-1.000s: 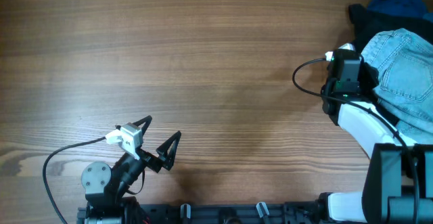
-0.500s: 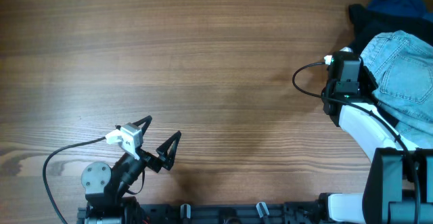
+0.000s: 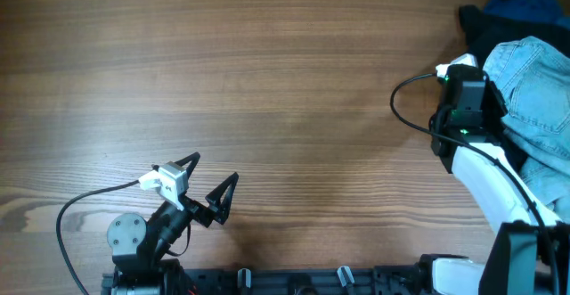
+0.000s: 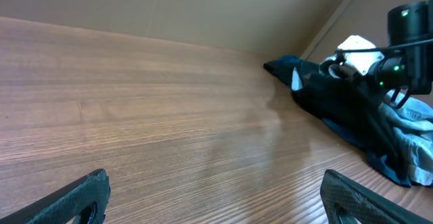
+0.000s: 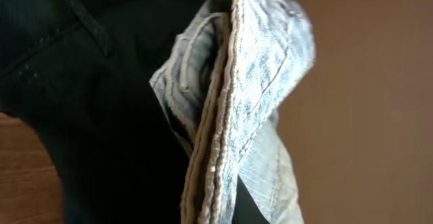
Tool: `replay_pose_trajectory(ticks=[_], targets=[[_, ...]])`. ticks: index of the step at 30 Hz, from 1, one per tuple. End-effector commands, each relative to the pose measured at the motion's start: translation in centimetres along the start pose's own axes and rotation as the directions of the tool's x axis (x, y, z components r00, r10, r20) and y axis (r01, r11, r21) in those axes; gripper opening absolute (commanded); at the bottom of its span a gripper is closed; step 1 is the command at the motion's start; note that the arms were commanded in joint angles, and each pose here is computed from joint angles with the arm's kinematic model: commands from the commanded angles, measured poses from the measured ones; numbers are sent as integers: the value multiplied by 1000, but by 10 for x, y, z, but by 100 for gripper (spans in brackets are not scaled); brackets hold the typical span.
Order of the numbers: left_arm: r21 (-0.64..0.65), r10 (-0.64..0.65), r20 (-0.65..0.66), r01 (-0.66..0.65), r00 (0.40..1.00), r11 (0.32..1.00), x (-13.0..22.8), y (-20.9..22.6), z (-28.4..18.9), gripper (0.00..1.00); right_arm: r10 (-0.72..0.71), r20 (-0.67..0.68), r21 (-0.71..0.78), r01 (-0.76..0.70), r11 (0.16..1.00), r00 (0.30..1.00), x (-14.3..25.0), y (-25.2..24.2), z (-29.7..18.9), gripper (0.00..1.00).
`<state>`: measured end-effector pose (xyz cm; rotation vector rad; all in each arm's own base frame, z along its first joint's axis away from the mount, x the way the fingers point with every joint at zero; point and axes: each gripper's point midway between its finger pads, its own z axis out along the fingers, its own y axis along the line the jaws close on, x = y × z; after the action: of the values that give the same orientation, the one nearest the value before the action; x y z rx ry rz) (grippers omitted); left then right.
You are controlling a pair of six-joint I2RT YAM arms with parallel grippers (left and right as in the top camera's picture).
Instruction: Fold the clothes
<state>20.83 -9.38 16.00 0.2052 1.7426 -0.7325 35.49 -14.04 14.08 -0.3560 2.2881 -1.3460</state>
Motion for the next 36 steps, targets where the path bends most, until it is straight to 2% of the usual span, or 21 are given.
replay_pose_trajectory(ticks=[1,8,12,16,26,31,36], targets=[[17,-12,-9,12,1000,1000,4,-2,1,100,60,23,43,-61,997,998,-6,-19,-8,6],[17,-12,-9,12,1000,1000,4,-2,1,100,42,2,3,-42,999,999,1,-8,-8,10],[17,-12,-9,12,1000,1000,4,-2,1,100,24,-8,-52,-25,998,1000,6,4,-8,4],[17,-12,-9,12,1000,1000,4,-2,1,100,0,-2,-107,-1,994,1000,8,15,-10,4],[17,-12,-9,12,1000,1000,4,-2,1,100,202,0,-142,-200,969,979,12,4,-28,5],[17,-12,-9,12,1000,1000,4,-2,1,100,251,12,-284,-237,929,968,15,19,-46,22],[17,-12,-9,12,1000,1000,4,-2,1,100,260,19,-376,-234,897,965,14,32,-56,25]])
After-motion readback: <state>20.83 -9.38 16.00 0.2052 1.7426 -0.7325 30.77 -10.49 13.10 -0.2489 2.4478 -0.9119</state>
